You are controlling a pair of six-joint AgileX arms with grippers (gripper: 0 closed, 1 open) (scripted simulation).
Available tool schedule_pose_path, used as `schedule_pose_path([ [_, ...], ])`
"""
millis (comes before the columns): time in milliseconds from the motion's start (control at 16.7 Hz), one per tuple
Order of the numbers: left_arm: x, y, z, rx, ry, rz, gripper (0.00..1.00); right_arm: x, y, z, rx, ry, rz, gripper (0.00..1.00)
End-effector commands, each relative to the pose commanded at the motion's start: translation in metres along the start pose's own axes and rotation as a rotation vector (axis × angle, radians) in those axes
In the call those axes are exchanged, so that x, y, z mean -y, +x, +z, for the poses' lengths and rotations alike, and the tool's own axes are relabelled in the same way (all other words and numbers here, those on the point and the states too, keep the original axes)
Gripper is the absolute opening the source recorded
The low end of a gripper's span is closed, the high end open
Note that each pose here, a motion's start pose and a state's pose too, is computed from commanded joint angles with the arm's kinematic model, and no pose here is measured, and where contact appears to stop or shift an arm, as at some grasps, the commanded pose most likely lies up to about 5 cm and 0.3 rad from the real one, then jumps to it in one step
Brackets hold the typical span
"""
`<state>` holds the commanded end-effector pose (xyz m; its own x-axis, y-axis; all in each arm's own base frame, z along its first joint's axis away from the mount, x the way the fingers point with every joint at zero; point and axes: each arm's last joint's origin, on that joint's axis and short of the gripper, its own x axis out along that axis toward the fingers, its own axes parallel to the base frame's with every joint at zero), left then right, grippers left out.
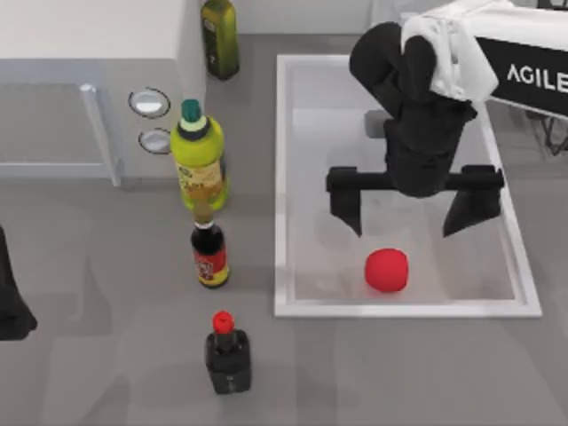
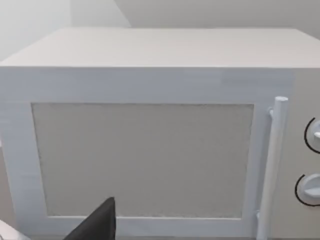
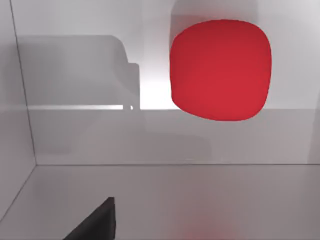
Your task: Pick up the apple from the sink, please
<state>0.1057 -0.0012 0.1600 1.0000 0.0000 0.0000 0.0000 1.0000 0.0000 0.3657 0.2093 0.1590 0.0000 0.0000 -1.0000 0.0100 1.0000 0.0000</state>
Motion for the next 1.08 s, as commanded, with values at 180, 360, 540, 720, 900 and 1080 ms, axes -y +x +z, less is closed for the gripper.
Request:
schedule_pose_path([
  [180,0.0,0.0,0.0,0.0,0.0,0.0,1.0,0.0,0.0,0.0,0.0,0.0,0.0,1.0],
  [360,0.0,0.0,0.0,0.0,0.0,0.0,1.0,0.002,0.006,0.001,-0.003,0.004,-0.001,1.0],
  [540,0.0,0.0,0.0,0.0,0.0,0.0,1.0,-0.001,0.041,0.005,-0.007,0.003,-0.004,1.0],
  [720,0.0,0.0,0.0,0.0,0.0,0.0,1.0,-0.003,0.091,0.008,0.014,0.001,0.008,1.0],
  [900,0.0,0.0,0.0,0.0,0.0,0.0,1.0,-0.002,0.134,0.004,0.011,0.0,0.006,1.0],
  [1080,0.0,0.0,0.0,0.0,0.0,0.0,1.0,0.0,0.15,0.0,0.0,0.0,0.0,1.0],
])
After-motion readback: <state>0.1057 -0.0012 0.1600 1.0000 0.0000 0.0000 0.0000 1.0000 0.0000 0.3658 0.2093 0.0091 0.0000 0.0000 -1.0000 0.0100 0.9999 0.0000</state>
